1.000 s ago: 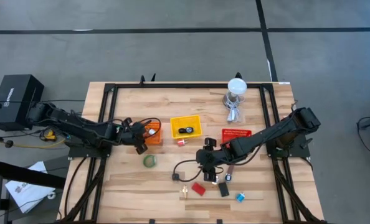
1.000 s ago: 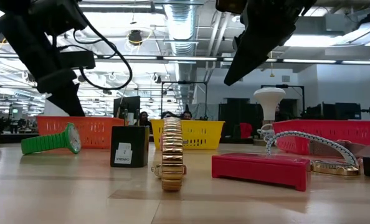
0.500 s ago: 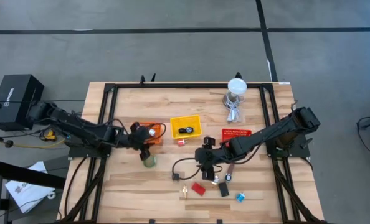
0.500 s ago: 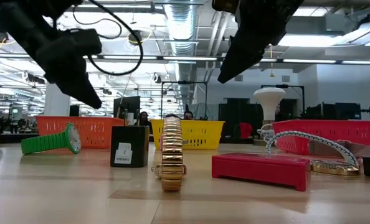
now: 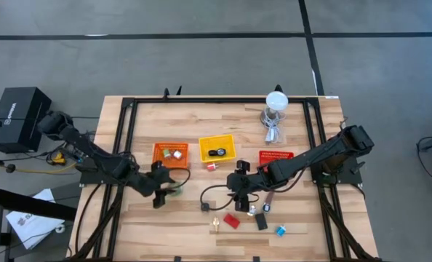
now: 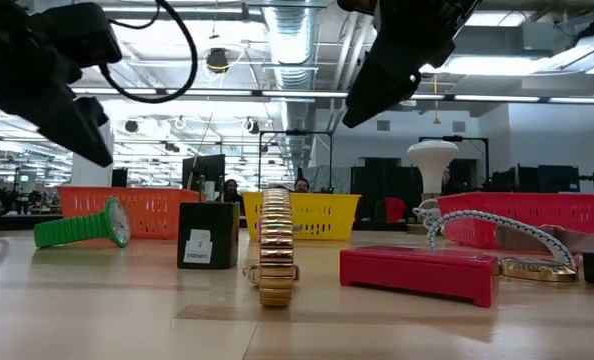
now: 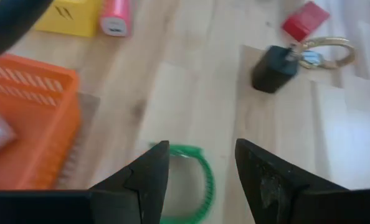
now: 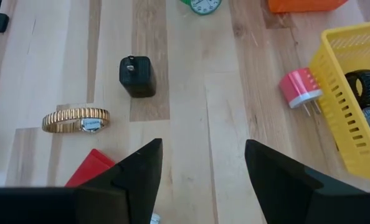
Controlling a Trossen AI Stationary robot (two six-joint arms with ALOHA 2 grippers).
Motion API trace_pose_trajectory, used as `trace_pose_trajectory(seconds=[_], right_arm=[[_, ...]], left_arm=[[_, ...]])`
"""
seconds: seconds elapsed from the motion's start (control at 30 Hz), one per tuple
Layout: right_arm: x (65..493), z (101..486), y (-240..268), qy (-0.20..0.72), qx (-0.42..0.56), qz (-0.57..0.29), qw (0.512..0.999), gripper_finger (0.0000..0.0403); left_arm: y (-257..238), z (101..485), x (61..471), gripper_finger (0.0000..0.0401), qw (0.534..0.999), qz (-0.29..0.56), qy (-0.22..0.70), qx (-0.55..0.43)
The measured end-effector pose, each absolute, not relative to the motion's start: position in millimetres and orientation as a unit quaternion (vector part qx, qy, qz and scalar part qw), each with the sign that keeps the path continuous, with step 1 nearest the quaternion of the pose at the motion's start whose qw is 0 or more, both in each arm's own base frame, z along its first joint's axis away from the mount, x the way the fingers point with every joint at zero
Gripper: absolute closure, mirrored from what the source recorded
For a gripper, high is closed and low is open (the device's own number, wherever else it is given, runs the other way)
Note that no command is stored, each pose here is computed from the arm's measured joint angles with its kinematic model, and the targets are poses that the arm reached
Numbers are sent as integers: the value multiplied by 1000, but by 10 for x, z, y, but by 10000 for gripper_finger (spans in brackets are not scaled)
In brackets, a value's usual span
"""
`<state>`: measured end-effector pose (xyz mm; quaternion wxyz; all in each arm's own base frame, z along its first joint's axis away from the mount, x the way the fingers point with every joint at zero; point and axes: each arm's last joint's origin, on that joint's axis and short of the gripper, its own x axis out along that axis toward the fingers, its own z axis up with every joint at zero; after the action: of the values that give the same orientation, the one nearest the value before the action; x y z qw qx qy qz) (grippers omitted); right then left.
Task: Pick & Place Office items
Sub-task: Put the green wristwatch into the yellow bin
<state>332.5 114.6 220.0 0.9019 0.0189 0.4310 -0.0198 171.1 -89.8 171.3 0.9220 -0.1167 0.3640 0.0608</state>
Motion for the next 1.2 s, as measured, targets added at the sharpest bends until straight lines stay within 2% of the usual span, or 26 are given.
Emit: trace_pose_trajectory(seconds=[0.37, 0.93, 1.03, 1.2], right_arm=[[3325, 2200, 1146, 431, 14, -17, 902, 184], [3329, 2204, 1145, 429, 4, -12, 903, 184], [3330, 2204, 1145, 429, 5, -12, 903, 184], [3330, 2204, 1145, 429, 5, -12, 903, 184]], left_arm=[[-1024, 1429, 1757, 224, 902, 69, 419, -80], [-1109, 1172, 1865, 226, 889, 60, 449, -76], [-1110, 1171, 1866, 244, 889, 60, 448, -76], [-1110, 1171, 1867, 298, 889, 60, 448, -76]])
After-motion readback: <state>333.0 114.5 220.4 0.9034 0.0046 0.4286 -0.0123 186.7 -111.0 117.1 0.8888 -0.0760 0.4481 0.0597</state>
